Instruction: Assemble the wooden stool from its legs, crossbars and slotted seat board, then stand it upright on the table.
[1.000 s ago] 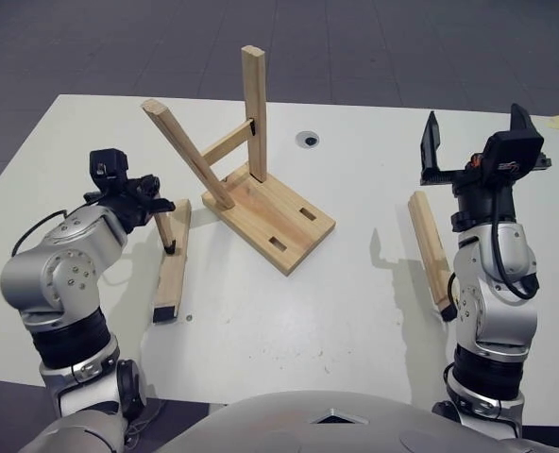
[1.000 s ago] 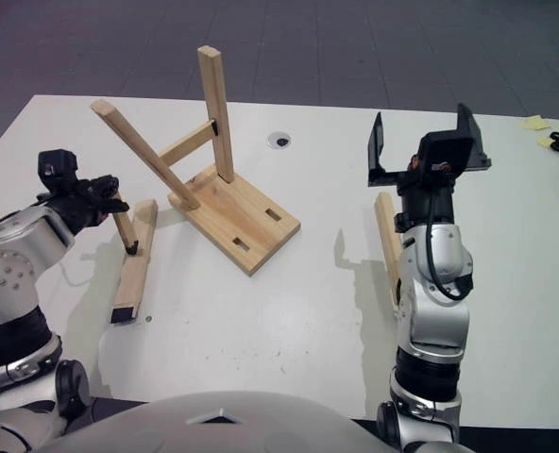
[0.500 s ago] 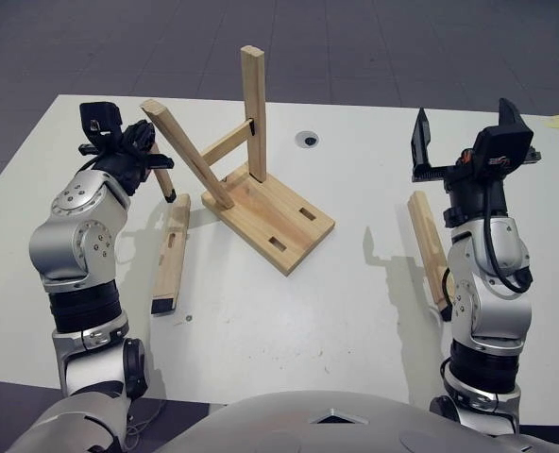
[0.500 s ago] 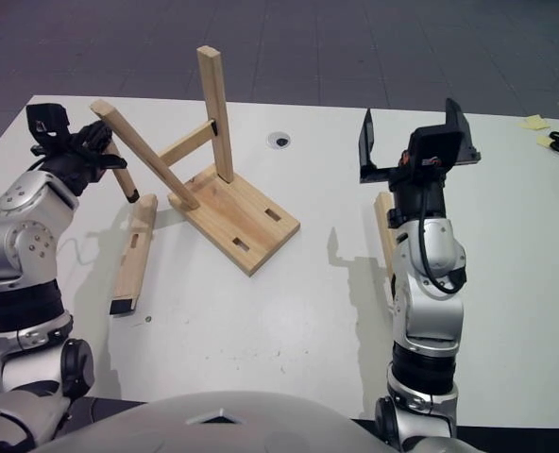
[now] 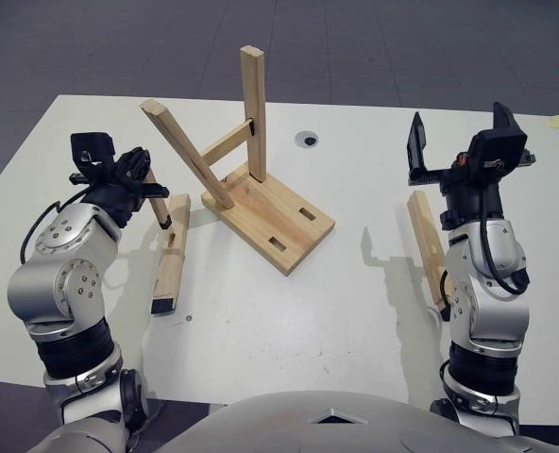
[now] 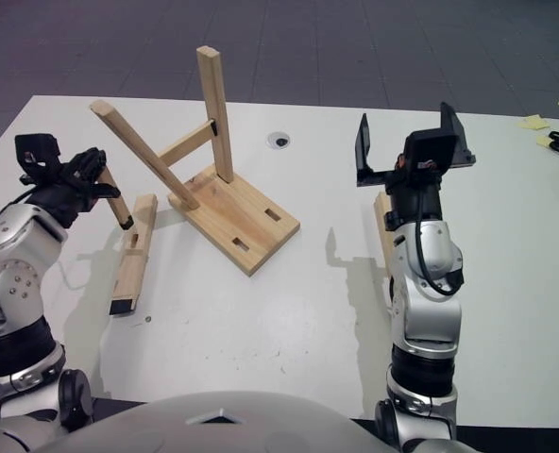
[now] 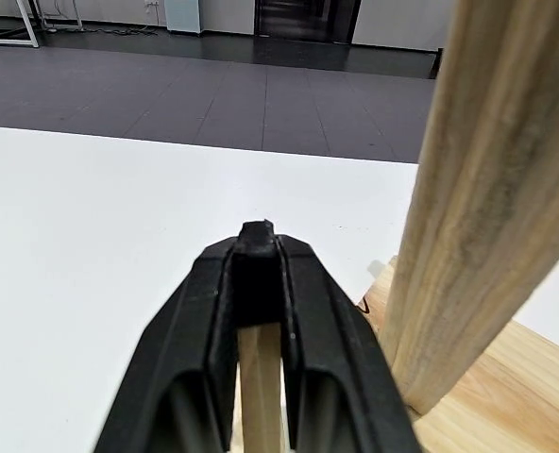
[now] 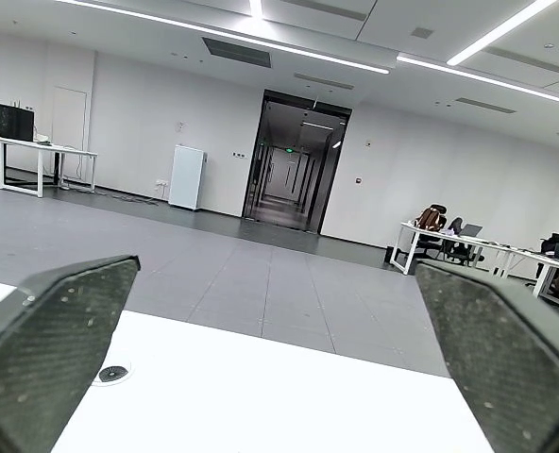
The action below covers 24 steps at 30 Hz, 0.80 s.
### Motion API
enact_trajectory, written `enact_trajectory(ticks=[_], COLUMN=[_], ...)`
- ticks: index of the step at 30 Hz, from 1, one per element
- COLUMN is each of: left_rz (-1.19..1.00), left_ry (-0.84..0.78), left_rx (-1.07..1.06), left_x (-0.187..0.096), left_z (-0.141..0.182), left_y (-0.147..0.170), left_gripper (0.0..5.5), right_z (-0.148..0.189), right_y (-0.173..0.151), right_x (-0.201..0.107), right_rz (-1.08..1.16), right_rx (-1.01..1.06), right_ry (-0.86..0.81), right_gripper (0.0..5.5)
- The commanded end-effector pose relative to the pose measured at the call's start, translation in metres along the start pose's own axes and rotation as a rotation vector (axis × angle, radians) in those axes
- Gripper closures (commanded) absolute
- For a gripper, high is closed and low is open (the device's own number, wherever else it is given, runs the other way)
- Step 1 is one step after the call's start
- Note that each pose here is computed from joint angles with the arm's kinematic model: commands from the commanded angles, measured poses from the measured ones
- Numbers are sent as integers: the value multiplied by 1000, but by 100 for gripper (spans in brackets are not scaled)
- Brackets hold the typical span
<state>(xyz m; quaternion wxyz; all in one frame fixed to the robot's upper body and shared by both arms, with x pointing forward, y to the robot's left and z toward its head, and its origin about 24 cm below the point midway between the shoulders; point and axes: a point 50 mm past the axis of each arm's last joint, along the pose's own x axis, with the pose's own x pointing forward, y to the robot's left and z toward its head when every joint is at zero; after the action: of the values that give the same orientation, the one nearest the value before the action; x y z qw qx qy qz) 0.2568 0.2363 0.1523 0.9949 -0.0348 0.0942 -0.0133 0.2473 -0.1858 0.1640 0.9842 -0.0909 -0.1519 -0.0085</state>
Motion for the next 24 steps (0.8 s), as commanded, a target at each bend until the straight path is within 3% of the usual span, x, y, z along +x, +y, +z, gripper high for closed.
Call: enact_trajectory(ticks=[1, 11, 17, 24], left_rz=[-2, 18, 33, 9], left_ry=[68, 99, 122, 27], left_rx=[-6, 10, 23, 62], left_x=[-11, -4, 7, 29], left_z=[-7, -18, -40, -32], left_y=[1, 1, 3, 1], left_gripper=[507, 507, 507, 507], right_z=[1, 1, 1, 1], right_y=[-2, -2, -1, 3], right_x=[-2, -2, 0, 2], right_rz=[-9, -14, -6, 7], right_rx=[-12, -11, -6, 1], right_ry=[2, 3, 0, -3], right_gripper=[10, 10, 10, 10])
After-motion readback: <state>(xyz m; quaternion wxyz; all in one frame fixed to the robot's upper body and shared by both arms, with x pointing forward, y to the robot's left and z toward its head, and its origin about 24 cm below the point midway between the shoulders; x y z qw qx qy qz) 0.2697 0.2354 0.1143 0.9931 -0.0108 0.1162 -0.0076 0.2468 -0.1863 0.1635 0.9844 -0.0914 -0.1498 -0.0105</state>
